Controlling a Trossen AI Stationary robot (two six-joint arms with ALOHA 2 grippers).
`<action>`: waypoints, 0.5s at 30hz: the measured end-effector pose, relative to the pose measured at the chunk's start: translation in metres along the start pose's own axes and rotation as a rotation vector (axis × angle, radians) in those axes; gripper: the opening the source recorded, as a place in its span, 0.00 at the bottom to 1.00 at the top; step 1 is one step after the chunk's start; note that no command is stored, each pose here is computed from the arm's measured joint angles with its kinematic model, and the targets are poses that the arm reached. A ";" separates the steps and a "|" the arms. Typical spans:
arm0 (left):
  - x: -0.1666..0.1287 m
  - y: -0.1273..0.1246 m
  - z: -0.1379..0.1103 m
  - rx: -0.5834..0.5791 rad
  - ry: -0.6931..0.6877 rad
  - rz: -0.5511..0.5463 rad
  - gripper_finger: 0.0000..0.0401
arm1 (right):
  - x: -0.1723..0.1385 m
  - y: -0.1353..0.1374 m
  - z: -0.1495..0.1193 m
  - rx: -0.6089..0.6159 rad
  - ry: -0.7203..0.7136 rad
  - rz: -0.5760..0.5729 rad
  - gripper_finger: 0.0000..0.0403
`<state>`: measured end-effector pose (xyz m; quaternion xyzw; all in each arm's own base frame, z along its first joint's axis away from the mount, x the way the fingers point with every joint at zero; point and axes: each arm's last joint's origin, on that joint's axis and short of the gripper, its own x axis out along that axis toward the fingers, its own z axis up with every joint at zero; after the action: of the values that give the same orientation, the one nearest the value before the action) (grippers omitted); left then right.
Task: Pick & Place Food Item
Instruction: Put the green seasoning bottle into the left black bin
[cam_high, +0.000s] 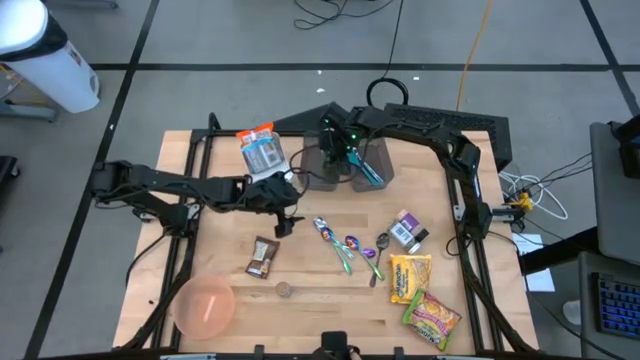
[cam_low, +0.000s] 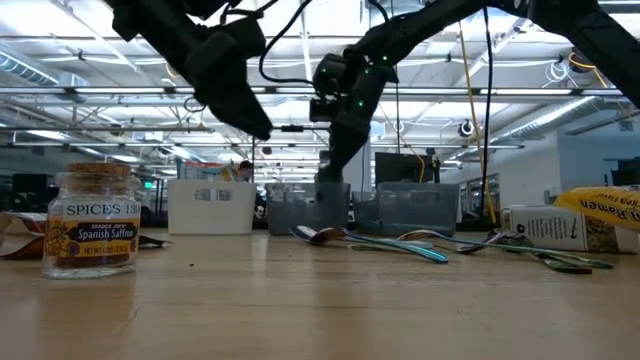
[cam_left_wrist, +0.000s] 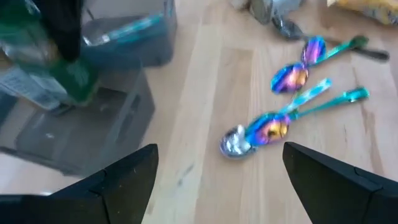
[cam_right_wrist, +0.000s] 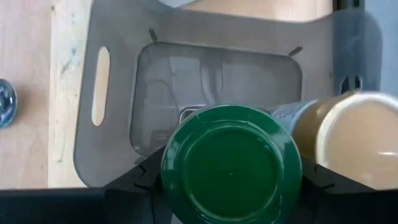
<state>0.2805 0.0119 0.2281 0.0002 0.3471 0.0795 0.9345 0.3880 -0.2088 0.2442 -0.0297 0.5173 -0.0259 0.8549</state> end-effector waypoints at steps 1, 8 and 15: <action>0.002 0.000 -0.001 0.000 0.007 0.000 0.87 | 0.002 0.000 -0.002 0.001 0.007 0.001 0.47; 0.015 -0.003 -0.004 0.001 0.023 -0.001 0.87 | 0.011 0.001 -0.008 0.020 0.019 -0.026 0.47; 0.020 -0.006 -0.005 -0.019 0.033 -0.058 0.87 | 0.015 0.000 -0.010 0.020 0.017 -0.031 0.47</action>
<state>0.2924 0.0089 0.2110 -0.0201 0.3613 0.0556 0.9306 0.3861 -0.2099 0.2259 -0.0292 0.5236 -0.0445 0.8503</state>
